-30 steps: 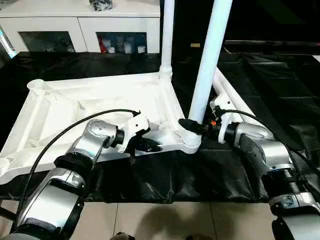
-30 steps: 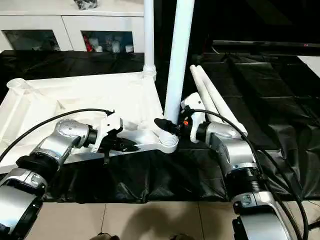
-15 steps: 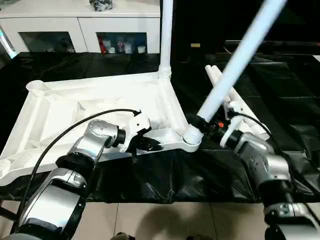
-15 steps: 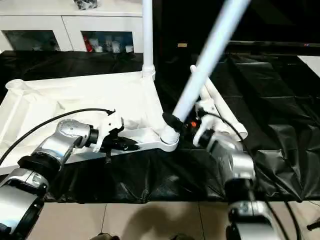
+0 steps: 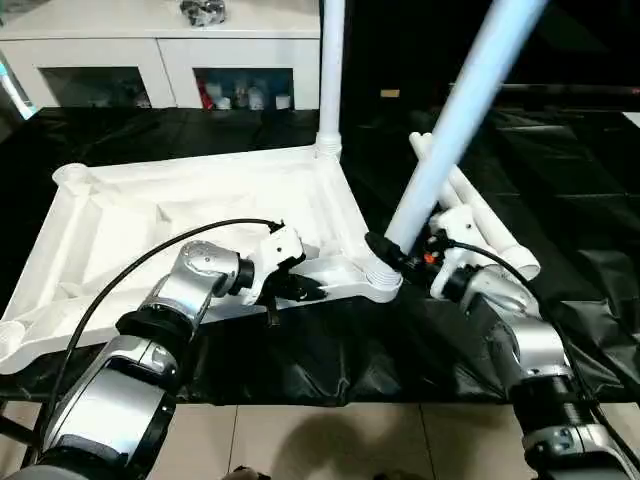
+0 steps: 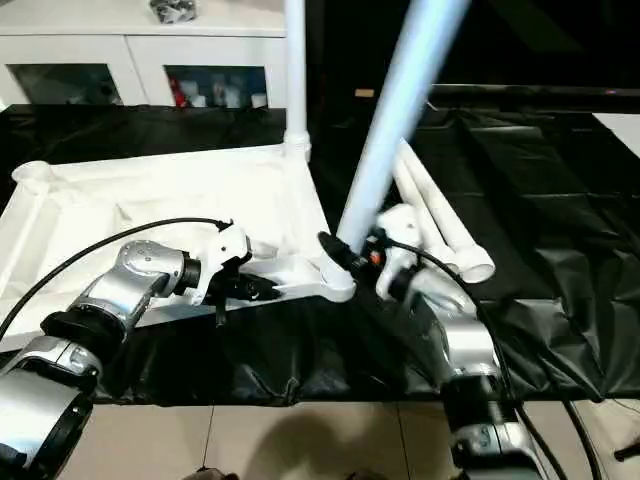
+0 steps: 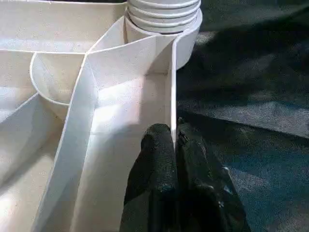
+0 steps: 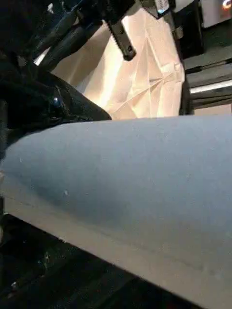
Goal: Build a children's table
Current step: Insert table leg to table base
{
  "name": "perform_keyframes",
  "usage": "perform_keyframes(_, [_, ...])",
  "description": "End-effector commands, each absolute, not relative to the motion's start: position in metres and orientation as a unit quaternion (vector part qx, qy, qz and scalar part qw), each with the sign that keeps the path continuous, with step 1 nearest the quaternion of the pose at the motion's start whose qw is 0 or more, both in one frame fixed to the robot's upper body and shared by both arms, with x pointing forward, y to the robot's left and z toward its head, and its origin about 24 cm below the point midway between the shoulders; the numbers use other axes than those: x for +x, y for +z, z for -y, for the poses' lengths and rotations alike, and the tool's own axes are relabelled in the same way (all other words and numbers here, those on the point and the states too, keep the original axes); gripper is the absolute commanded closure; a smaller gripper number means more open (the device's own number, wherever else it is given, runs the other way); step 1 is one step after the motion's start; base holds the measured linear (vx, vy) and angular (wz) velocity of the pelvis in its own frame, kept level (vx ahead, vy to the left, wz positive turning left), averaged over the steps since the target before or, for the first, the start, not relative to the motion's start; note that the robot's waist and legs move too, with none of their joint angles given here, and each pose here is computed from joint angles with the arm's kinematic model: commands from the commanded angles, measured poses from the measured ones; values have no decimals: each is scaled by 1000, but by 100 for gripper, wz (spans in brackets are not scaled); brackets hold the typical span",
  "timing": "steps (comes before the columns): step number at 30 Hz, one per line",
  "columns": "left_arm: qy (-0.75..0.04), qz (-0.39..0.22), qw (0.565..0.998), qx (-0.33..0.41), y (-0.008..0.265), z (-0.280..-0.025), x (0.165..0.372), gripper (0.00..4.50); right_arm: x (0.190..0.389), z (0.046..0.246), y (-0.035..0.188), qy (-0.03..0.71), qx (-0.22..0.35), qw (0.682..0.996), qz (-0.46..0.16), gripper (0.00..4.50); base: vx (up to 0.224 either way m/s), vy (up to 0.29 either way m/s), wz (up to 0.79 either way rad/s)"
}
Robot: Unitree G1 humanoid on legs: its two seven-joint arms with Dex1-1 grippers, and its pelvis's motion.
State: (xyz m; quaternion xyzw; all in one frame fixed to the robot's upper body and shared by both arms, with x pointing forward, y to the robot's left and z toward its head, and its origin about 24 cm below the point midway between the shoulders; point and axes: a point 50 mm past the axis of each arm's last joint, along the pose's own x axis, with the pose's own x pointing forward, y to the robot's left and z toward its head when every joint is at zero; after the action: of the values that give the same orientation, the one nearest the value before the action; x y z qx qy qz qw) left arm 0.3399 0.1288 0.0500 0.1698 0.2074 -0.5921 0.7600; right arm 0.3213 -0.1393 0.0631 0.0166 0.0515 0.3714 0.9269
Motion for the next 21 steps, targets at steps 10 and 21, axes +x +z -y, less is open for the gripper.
perform_keyframes(10, [-589, -167, 774, 165, 67, -127, 348, 450, 315, 135, 34, 431, -20, 889, -155, 262, 0, 0, 0])
perform_keyframes(21, [-637, -164, 733, 172, 74, -136, 341, 450, 302, 129, 29, 527, 8, 833, -169, 262, 0, 0, 0])
